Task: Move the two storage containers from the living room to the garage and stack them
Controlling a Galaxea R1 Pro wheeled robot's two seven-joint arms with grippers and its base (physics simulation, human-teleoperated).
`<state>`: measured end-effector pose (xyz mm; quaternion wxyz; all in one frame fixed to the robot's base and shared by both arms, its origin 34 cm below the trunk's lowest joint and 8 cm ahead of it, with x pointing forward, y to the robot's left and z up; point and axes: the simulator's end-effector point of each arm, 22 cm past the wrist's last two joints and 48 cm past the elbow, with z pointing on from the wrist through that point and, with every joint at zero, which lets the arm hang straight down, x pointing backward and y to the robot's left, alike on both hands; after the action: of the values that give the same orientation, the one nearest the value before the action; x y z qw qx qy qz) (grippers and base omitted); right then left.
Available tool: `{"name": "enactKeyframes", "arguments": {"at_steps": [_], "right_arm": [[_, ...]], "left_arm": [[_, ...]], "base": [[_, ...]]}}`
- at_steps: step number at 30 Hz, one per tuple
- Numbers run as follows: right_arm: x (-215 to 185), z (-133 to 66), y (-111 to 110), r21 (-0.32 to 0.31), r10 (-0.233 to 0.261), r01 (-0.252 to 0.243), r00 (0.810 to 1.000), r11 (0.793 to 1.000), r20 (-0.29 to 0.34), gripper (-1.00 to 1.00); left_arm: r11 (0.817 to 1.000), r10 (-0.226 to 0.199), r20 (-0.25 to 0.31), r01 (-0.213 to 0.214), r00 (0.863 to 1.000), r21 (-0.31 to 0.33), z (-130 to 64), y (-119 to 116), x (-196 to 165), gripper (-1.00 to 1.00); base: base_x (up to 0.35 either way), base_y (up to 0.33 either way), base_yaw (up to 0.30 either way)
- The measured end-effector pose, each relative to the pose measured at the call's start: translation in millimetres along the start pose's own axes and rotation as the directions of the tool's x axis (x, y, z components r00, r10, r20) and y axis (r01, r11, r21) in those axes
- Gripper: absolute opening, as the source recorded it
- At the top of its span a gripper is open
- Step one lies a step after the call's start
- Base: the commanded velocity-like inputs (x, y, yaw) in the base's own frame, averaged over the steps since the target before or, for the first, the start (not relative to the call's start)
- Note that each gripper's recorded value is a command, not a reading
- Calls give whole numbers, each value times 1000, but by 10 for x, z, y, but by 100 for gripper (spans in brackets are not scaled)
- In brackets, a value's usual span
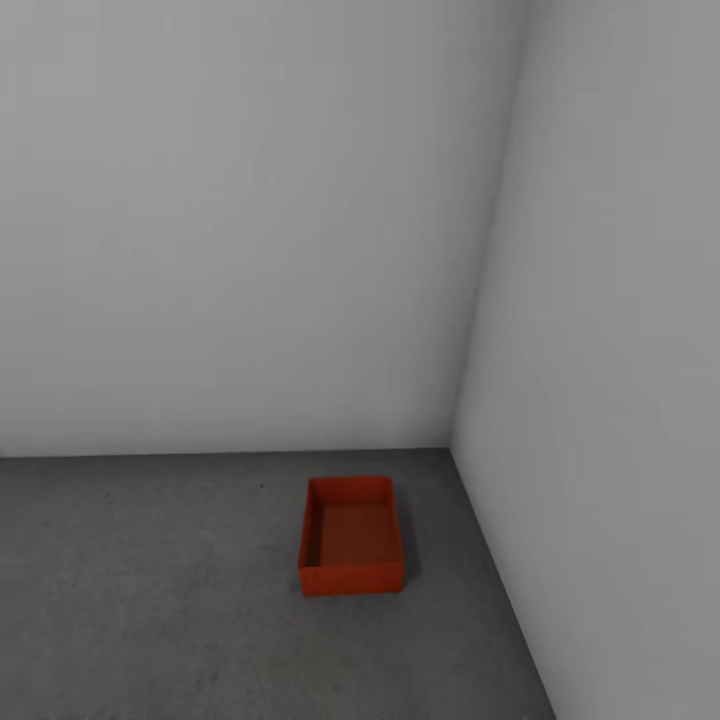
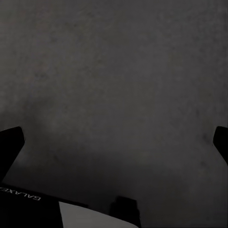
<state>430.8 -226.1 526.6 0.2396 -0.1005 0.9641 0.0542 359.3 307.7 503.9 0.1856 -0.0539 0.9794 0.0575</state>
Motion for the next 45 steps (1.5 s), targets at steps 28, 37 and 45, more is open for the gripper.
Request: {"name": "enactKeyframes", "arguments": {"at_steps": [28, 37, 45], "right_arm": [[-363, -413, 3, 7, -7, 7, 999, 1000, 44, 100], [-467, -541, 5, 10, -9, 9, 998, 1000, 57, 100], [-556, -652, 7, 12, -12, 11, 997, 1000, 70, 100]], "left_arm": [[1000, -7, 44, 6, 999, 5, -417, 17, -310, 100], [1000, -9, 58, 8, 998, 7, -544, 27, -401, 100], [1000, -10, 71, 10, 997, 8, -654, 35, -478, 100]], "base": [[-337, 0, 0], [-338, 0, 0], [-337, 0, 0]]}}
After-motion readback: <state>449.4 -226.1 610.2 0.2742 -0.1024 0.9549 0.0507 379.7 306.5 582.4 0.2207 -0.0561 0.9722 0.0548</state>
